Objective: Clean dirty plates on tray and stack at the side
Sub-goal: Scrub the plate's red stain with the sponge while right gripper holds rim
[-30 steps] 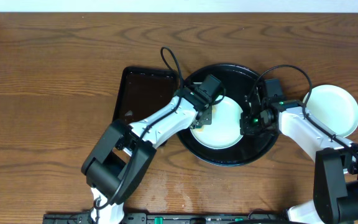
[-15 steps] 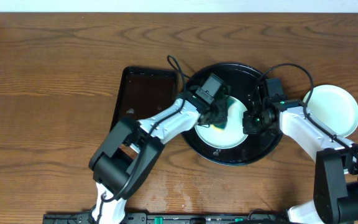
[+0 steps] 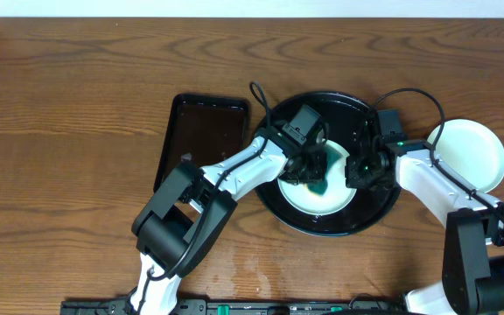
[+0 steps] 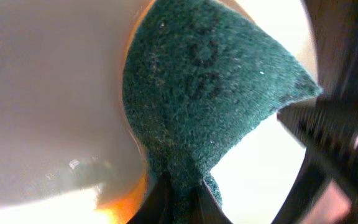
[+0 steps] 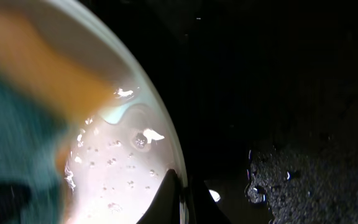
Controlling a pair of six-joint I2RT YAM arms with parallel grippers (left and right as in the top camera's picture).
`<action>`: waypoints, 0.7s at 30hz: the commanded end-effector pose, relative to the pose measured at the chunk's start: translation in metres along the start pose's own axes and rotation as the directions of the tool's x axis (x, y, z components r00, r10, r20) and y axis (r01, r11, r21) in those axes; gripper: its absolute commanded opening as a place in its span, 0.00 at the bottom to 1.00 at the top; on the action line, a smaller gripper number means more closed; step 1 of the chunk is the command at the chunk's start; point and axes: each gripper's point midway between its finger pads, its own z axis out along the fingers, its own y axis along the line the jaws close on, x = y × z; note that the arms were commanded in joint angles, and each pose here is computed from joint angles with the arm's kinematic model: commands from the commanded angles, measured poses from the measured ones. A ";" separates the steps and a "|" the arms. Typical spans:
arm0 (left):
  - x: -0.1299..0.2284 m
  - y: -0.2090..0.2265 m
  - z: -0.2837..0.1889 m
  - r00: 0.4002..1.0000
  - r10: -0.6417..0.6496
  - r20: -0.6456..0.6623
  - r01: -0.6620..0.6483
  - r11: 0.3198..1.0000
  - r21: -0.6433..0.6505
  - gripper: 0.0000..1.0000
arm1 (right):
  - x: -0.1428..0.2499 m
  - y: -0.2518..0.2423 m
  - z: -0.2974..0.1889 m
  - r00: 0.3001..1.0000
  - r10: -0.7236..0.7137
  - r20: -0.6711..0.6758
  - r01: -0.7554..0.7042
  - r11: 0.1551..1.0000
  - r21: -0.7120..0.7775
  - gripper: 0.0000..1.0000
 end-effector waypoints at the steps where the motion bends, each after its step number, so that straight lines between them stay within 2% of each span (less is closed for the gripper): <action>1: 0.079 0.012 0.028 0.959 0.013 -0.281 -0.014 1.000 0.001 0.08 | 0.017 -0.001 0.009 0.998 -0.030 -0.059 0.030 1.000 0.003 0.01; 4: 0.081 0.011 0.018 0.958 0.030 -0.286 -0.031 1.000 0.000 0.08 | 0.016 -0.001 0.009 0.998 -0.030 -0.059 0.030 1.000 0.003 0.01; 6: 0.076 0.019 0.007 0.966 0.016 -0.260 -0.030 0.998 -0.049 0.08 | 0.016 -0.001 0.009 0.998 -0.030 -0.059 0.030 1.000 0.002 0.01; 9: 0.060 0.052 -0.018 0.987 -0.031 -0.156 -0.008 0.969 -0.246 0.07 | 0.016 -0.001 0.009 0.998 -0.030 -0.059 0.030 1.000 0.003 0.01; 11: 0.046 0.082 -0.044 0.997 -0.070 -0.045 0.045 0.911 -0.410 0.08 | 0.016 -0.001 0.009 0.998 -0.030 -0.059 0.030 1.000 0.002 0.01; 13: 0.031 0.103 -0.069 0.996 -0.065 0.058 0.086 0.852 -0.517 0.07 | 0.017 -0.001 0.009 0.998 -0.030 -0.059 0.030 1.000 0.003 0.01; 18: 0.007 0.125 -0.094 0.984 -0.029 0.177 0.132 0.785 -0.605 0.08 | 0.015 -0.001 0.009 0.998 -0.031 -0.053 0.031 1.000 0.001 0.01; 21: 0.004 0.124 -0.096 0.982 -0.018 0.186 0.128 0.789 -0.601 0.07 | 0.015 -0.001 0.009 0.998 -0.030 -0.052 0.030 1.000 0.002 0.01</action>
